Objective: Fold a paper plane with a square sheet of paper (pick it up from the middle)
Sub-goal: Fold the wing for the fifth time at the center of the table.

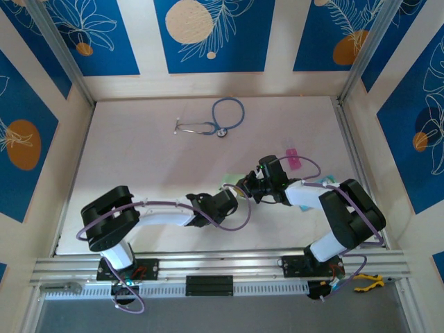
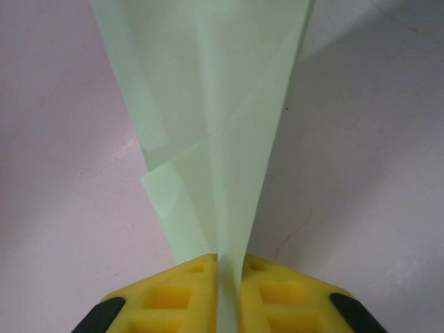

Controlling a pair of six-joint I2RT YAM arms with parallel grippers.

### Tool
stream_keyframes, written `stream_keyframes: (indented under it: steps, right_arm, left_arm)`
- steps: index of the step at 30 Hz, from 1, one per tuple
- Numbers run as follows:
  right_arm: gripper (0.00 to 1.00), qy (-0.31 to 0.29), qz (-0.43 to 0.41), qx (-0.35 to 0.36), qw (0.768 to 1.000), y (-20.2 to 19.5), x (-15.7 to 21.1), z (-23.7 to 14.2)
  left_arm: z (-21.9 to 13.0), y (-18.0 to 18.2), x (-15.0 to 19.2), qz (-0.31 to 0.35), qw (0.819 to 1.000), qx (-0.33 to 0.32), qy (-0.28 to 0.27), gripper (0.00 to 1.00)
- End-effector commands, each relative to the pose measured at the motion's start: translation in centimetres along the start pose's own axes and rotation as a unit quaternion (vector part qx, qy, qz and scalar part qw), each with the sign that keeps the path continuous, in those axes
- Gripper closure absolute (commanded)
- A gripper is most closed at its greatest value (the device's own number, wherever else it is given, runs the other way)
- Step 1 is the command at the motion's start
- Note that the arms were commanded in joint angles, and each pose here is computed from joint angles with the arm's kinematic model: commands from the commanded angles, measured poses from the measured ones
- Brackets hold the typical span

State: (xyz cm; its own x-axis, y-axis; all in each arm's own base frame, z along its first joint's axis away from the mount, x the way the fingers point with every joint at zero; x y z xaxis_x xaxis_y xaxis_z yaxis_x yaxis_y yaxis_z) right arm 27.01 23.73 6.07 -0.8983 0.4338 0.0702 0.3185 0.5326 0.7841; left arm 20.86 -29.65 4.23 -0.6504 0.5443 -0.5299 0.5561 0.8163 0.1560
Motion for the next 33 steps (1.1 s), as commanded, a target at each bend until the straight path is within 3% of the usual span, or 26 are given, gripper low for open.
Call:
stream_keyframes:
  steps: [1,5,14,25,33]
  right_arm:
    - [0.97,0.005,0.001,-0.005,1.0,0.0,0.3,-0.4]
    - [0.97,0.006,0.001,-0.004,1.0,-0.1,0.4,-0.4]
    - [0.98,0.007,0.002,-0.002,1.0,-0.4,0.4,-0.3]
    - [0.97,0.008,-0.002,-0.008,1.0,-0.1,0.5,-0.5]
    - [0.81,-0.004,-0.032,0.012,0.999,0.2,0.3,-1.6]
  left_arm:
    - [-0.3,-0.2,-0.7,0.0,1.0,-0.005,-0.006,0.87]
    - [-0.5,-0.4,-1.0,-0.004,1.0,0.001,-0.011,0.88]
    - [-1.0,-0.5,-1.6,-0.014,0.999,0.013,-0.031,0.81]
    - [-0.6,-0.4,-1.1,-0.008,1.0,0.005,-0.019,0.93]
    - [-0.4,-0.8,-0.8,-0.029,0.999,0.023,-0.015,0.98]
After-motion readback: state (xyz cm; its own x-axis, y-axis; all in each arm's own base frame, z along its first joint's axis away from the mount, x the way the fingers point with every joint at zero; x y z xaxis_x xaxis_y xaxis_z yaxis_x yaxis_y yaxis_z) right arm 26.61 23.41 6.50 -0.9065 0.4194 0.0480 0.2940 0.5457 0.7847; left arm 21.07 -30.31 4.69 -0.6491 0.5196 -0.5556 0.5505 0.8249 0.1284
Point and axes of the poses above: each hand's point on the last joint's axis, 136 mm out from that joint toward the fingers, its own z axis out along the fingers, its own y axis along the line the jaws close on, x = y × z, the point moved 1 cm from there along -z, back along the fingers, and after that the axes turned 8 degrees about -z, right-handed, at the moved point
